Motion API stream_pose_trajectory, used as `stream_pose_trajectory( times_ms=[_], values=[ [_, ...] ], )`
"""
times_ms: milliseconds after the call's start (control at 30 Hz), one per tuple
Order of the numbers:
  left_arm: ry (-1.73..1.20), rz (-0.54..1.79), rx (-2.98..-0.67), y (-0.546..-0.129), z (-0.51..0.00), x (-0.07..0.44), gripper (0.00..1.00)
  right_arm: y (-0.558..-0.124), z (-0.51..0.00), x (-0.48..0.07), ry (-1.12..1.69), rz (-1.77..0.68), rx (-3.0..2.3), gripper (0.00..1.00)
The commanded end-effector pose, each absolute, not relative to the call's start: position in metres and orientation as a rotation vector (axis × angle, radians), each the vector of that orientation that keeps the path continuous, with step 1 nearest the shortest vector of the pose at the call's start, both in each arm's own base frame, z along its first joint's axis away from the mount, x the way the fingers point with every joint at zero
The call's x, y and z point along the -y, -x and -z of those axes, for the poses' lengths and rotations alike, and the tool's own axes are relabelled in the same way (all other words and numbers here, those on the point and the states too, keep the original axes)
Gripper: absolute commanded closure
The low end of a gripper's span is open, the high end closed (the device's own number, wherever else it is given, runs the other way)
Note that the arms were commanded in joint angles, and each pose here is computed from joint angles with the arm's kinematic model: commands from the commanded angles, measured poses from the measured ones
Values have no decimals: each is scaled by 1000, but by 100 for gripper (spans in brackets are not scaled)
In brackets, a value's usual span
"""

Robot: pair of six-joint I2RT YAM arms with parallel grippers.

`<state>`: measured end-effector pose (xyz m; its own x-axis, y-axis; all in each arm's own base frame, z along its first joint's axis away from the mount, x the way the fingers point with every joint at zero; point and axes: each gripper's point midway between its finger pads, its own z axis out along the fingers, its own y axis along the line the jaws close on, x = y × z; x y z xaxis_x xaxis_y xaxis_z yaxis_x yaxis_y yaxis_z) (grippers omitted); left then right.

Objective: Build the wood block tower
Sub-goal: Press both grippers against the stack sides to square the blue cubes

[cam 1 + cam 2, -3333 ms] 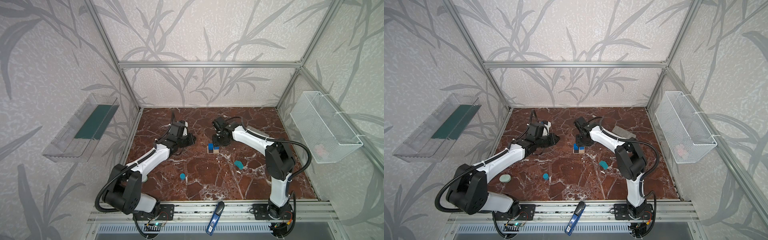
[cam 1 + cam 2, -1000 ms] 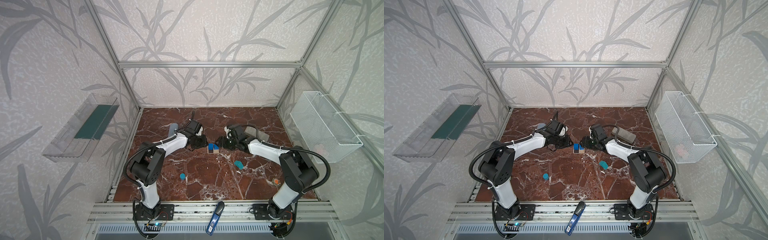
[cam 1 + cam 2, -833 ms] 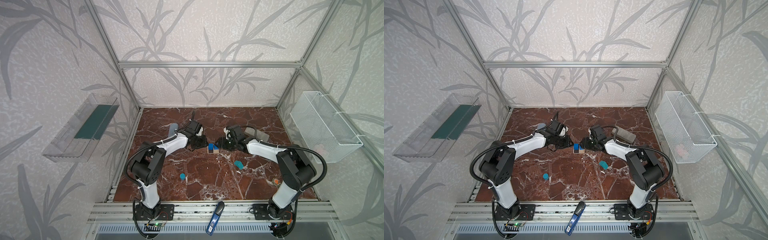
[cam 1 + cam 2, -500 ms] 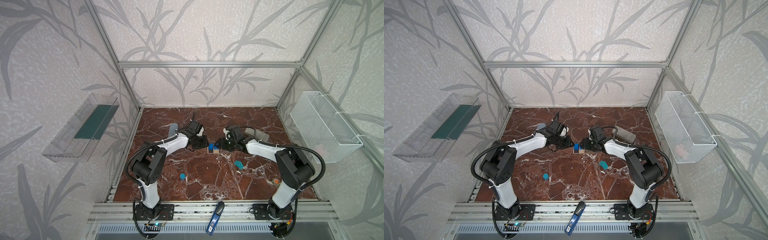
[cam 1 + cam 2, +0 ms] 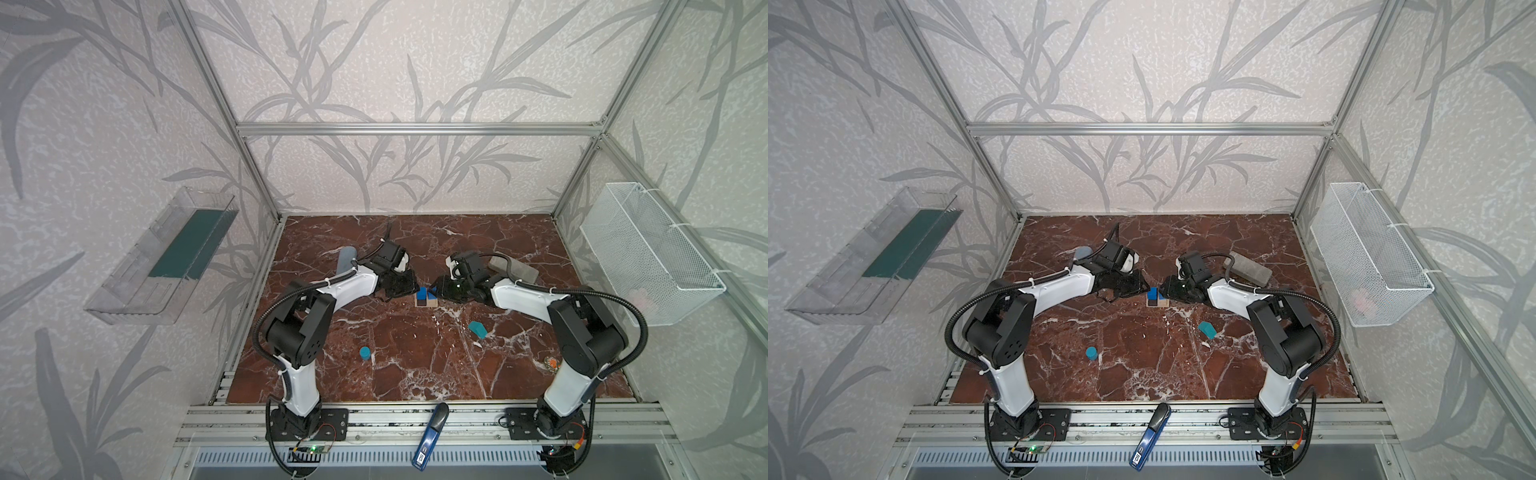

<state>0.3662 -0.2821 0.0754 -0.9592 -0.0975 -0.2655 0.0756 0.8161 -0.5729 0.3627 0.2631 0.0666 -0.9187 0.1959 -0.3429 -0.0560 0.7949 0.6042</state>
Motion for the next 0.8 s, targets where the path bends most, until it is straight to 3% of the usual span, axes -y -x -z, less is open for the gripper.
stream_pose_trajectory(
  times_ms=[0,767],
  values=[
    [-1,912,-2697,-371,-83,292,75,-368,-72,-268,-100,-916,-2576,52],
    [-8,934,-2701,-370,-83,298,77,-367,-73,-271,-93,-938,-2577,63]
  ],
)
